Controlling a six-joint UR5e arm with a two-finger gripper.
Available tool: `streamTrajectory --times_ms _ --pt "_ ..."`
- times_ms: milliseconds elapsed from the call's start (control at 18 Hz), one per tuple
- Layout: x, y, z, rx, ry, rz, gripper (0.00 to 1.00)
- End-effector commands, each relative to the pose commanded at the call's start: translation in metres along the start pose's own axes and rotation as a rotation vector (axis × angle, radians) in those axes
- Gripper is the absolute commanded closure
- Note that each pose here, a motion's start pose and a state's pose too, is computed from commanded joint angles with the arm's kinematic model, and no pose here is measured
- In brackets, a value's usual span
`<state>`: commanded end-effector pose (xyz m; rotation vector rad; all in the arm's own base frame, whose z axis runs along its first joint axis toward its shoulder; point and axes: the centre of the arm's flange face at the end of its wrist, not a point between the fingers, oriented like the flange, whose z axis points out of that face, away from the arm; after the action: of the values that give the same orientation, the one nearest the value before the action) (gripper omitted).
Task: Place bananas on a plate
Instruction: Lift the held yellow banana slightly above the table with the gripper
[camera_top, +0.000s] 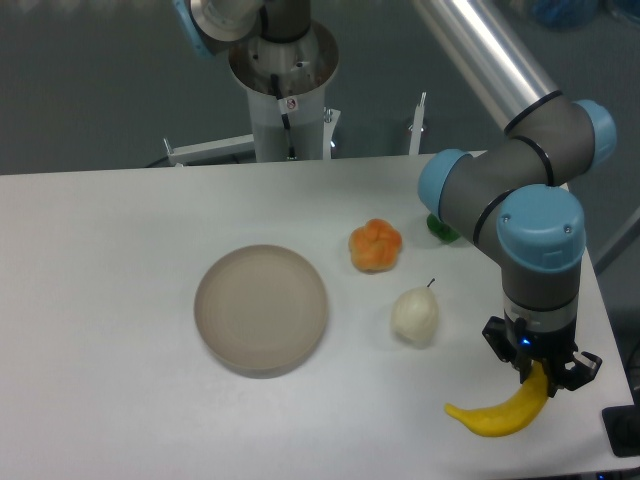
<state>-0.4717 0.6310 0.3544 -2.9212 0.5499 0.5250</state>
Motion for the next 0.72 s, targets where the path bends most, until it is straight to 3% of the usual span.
streamTrajectory --times_ms 444,722 --pt "0.013 -0.005 -0.011 0.0 0.009 -0.005 0.72" --pt "0.04 -0.031 -0.031 0.019 0.017 -0.061 0.72"
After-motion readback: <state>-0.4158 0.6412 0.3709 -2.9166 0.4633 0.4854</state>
